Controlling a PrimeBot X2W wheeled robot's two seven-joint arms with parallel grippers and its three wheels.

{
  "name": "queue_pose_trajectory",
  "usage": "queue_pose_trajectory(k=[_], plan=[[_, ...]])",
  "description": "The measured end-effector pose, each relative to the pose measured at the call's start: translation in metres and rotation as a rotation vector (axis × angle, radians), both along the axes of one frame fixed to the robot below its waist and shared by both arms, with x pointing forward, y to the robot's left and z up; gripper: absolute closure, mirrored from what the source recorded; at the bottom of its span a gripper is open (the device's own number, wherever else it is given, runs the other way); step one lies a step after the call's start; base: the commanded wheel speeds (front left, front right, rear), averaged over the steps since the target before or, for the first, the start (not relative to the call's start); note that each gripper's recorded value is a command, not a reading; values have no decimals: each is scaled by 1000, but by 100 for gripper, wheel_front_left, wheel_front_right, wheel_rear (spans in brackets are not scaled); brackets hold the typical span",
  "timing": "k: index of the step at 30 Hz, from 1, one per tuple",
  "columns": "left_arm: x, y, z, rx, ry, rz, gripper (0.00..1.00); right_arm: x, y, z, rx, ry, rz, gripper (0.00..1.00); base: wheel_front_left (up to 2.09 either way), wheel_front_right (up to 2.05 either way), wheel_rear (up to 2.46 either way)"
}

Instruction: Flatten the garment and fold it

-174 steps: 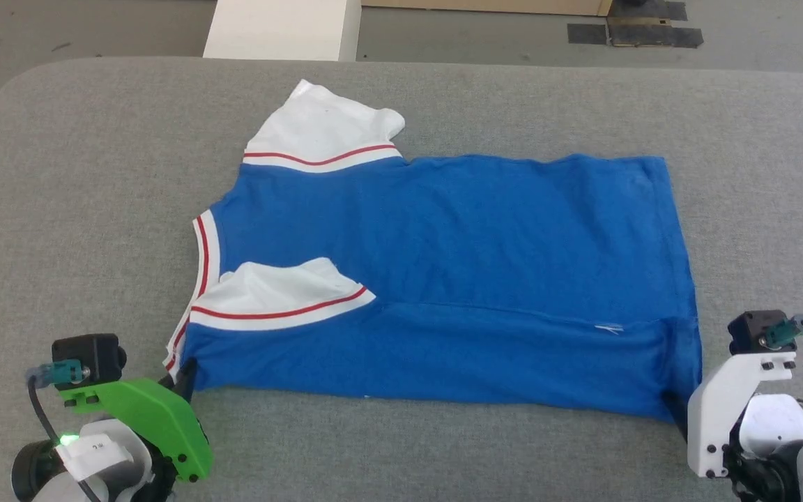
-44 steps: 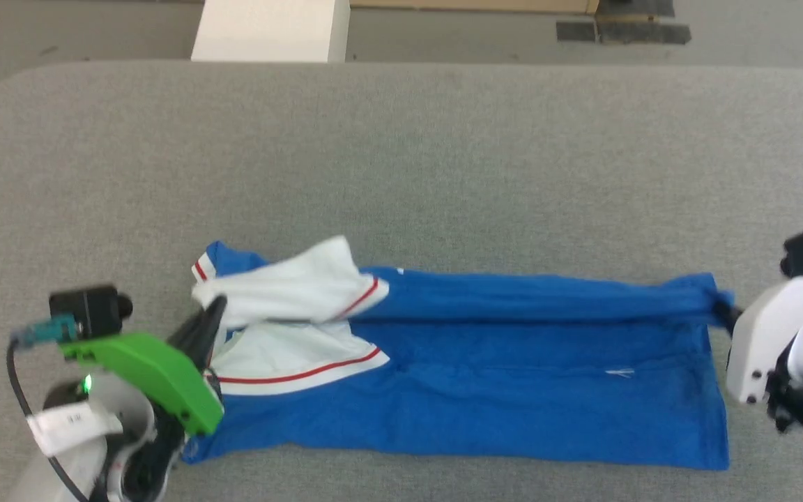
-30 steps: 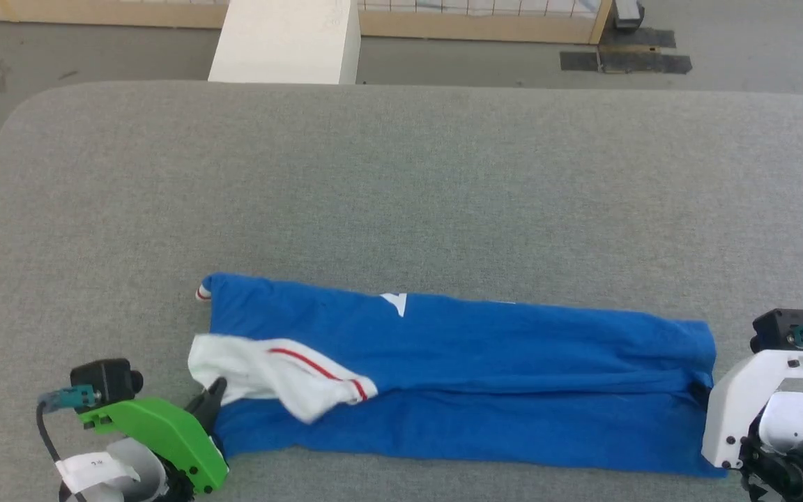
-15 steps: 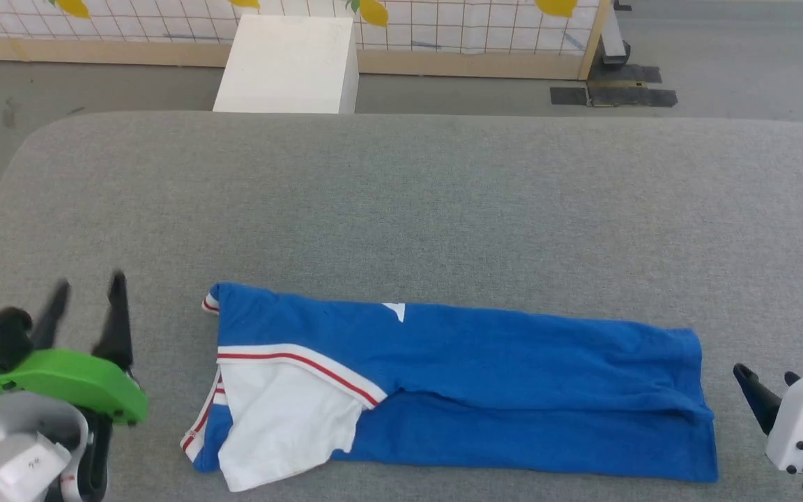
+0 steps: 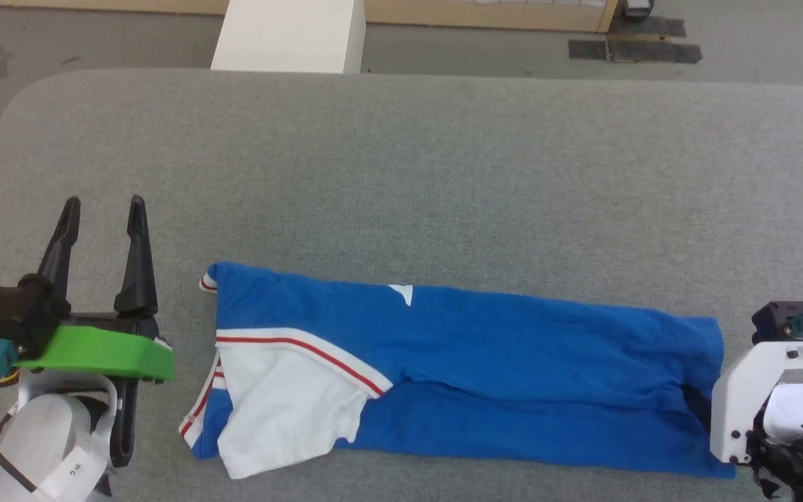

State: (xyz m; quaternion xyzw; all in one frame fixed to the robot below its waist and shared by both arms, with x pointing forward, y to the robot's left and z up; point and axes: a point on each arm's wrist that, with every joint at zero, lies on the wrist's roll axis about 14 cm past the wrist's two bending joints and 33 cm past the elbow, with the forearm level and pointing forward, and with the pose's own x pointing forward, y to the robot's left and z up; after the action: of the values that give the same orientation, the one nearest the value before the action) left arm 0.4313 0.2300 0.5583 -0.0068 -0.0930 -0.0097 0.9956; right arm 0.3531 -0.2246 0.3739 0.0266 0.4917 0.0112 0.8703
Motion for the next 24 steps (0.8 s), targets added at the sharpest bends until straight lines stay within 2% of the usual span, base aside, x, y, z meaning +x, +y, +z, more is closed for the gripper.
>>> queue_pose_trajectory(k=[3, 4, 6, 13, 19, 24], plan=[[0, 1, -3, -8, -3, 7, 0, 3, 2, -6, -5, 22, 18, 0, 0, 0, 0], [0, 2, -4, -8, -4, 12, 0, 4, 2, -7, -4, 31, 21, 59, 0, 0, 0], [-1, 3, -7, -8, -2, 16, 0, 6, 0, -6, -4, 30, 21, 100, 0, 0, 0], [-3, 6, -12, -18, 2, 20, 0, 11, -29, -2, -19, 19, -47, 100, 0, 0, 0], [-1, 5, -19, -13, 13, 15, 0, 4, -107, 6, -157, 34, -190, 100, 0, 0, 0], [0, 4, -27, -21, 31, 13, 0, 1, -137, 8, -224, 27, -266, 100, 0, 0, 0]])
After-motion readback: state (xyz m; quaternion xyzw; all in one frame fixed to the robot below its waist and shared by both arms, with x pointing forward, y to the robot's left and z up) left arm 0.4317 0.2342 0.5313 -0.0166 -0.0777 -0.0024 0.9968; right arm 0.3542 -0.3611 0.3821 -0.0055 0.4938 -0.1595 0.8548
